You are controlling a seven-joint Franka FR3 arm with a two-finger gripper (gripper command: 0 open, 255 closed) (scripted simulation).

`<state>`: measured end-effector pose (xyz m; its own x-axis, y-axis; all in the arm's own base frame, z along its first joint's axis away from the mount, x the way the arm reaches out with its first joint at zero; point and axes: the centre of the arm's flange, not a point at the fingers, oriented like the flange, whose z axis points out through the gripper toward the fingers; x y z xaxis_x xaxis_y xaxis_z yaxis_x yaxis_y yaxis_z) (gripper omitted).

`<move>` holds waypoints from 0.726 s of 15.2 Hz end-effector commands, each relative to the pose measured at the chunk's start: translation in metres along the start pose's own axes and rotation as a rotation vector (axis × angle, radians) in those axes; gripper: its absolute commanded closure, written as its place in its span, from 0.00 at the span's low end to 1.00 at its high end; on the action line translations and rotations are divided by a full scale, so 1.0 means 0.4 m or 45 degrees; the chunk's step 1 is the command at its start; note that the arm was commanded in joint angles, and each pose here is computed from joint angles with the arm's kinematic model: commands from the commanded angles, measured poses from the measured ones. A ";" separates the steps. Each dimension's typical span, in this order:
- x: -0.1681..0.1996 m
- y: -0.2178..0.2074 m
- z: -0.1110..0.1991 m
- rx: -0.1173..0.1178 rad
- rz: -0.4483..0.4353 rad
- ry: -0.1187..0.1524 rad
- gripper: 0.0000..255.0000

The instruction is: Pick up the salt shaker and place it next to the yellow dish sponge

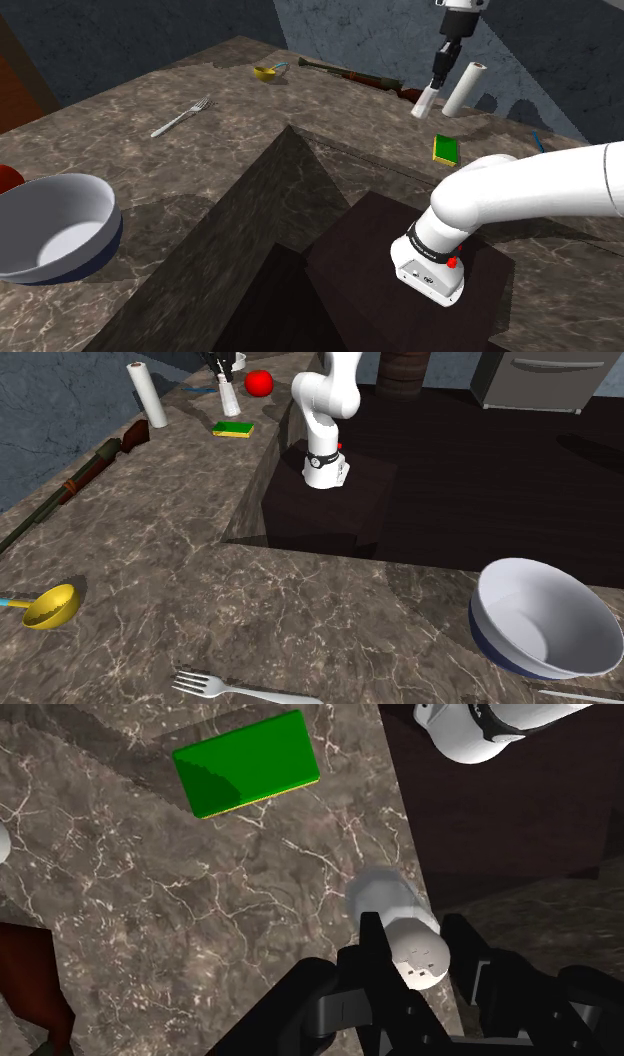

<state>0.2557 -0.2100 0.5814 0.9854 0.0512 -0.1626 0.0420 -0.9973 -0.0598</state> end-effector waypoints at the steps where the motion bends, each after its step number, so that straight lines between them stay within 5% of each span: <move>1: 0.004 0.002 0.027 0.000 0.000 0.000 1.00; 11: 0.026 0.010 0.157 0.000 0.000 0.000 1.00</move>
<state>0.2561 -0.2099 0.5224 0.9853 0.0513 -0.1627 0.0420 -0.9973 -0.0599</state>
